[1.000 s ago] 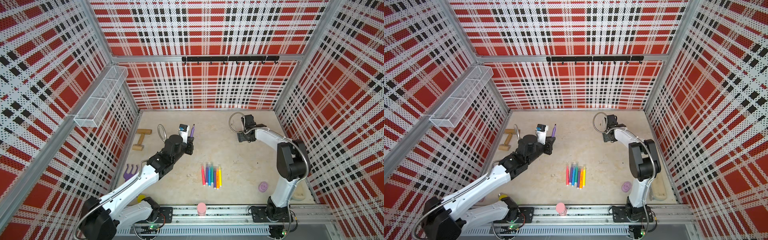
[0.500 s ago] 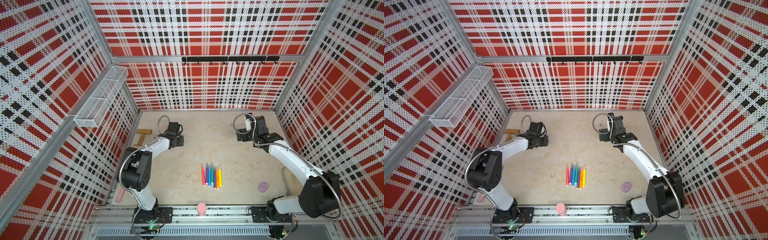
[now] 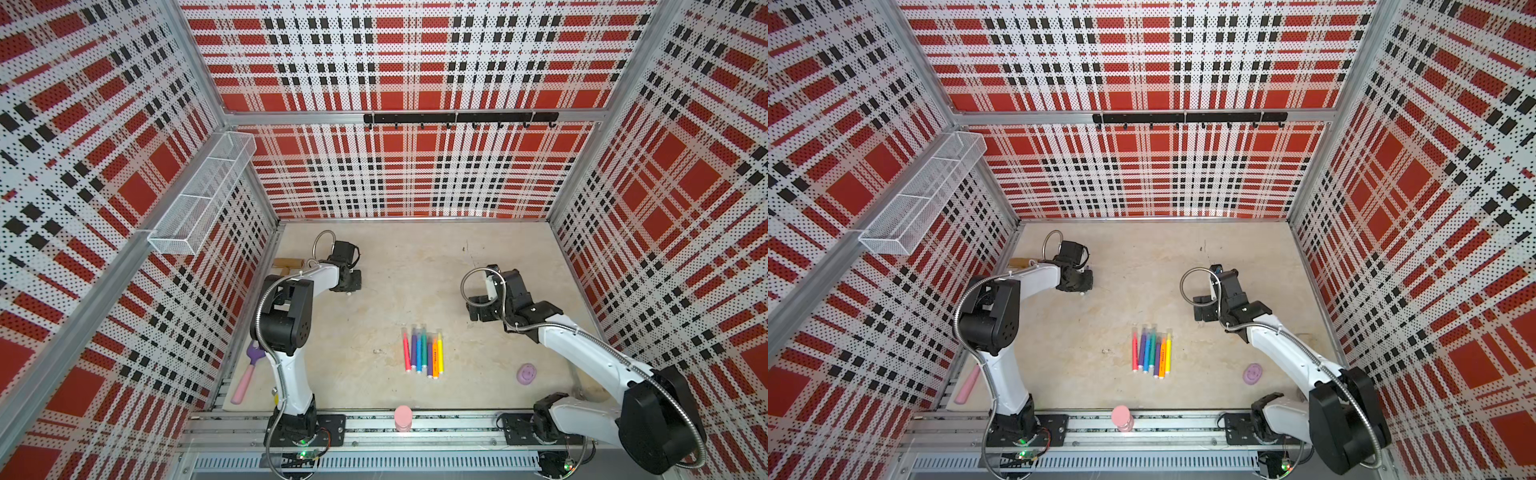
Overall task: Remove pen caps from pens
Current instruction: Place the pen at the top-left of the table, then pick up the pen from the bottom-center of the table.
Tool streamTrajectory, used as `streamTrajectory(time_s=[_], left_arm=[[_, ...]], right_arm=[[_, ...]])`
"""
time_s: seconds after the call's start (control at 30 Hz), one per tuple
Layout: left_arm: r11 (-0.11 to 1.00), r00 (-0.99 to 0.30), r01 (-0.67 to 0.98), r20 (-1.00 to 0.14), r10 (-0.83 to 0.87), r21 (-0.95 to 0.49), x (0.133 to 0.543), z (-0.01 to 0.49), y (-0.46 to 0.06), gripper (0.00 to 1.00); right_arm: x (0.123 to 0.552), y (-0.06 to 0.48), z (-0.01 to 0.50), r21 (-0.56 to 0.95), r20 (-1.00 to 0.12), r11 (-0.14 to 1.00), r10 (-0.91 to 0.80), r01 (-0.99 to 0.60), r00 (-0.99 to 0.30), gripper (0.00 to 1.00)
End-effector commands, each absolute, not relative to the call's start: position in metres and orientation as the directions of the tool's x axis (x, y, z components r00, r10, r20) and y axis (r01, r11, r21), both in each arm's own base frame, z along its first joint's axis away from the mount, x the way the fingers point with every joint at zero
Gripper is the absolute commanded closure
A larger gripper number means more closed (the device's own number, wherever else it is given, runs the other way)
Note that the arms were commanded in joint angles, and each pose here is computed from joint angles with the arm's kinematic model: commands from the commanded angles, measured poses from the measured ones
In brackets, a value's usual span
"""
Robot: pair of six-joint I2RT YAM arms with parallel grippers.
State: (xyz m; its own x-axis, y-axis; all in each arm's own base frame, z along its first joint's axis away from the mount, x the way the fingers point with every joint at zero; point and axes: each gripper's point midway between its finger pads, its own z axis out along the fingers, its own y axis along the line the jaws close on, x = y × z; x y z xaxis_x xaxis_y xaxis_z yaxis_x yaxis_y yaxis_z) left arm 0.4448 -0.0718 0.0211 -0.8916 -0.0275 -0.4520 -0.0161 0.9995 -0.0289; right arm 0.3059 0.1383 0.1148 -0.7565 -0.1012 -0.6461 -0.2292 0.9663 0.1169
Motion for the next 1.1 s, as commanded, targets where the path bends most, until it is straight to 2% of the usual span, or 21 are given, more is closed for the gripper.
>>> streamTrajectory(time_s=[0.0,0.07,0.3,0.53,0.7,1.07], left_arm=[[1.0,-0.922,-0.016,-0.387,-0.024,-0.024,0.432,0.008,-0.07,0.74],[1.0,-0.924,-0.012,-0.383,-0.02,-0.024,0.431,0.006,-0.07,0.63],[1.0,-0.92,-0.015,-0.39,-0.021,-0.018,0.428,0.01,-0.07,0.44],[0.999,-0.855,-0.04,-0.516,-0.048,-0.027,0.441,0.062,-0.066,0.27],[0.997,-0.813,-0.046,-0.578,-0.073,-0.06,0.445,0.092,-0.066,0.22],[0.993,-0.703,0.014,-0.708,-0.072,-0.115,0.438,0.163,-0.086,0.12]], right_arm=[[0.304,0.168,0.126,0.198,-0.694,0.938,-0.072,-0.285,-0.717,0.06],[0.297,0.18,0.119,0.215,-0.687,0.925,-0.085,-0.314,-0.722,0.06],[0.271,0.205,0.083,0.28,-0.634,0.902,-0.083,-0.329,-0.769,0.1],[0.248,0.221,0.067,0.347,-0.609,0.882,-0.047,-0.319,-0.792,0.21],[0.242,0.229,0.064,0.348,-0.604,0.883,-0.045,-0.315,-0.796,0.23],[0.24,0.225,0.034,0.244,-0.56,0.938,-0.07,-0.245,-0.825,0.33]])
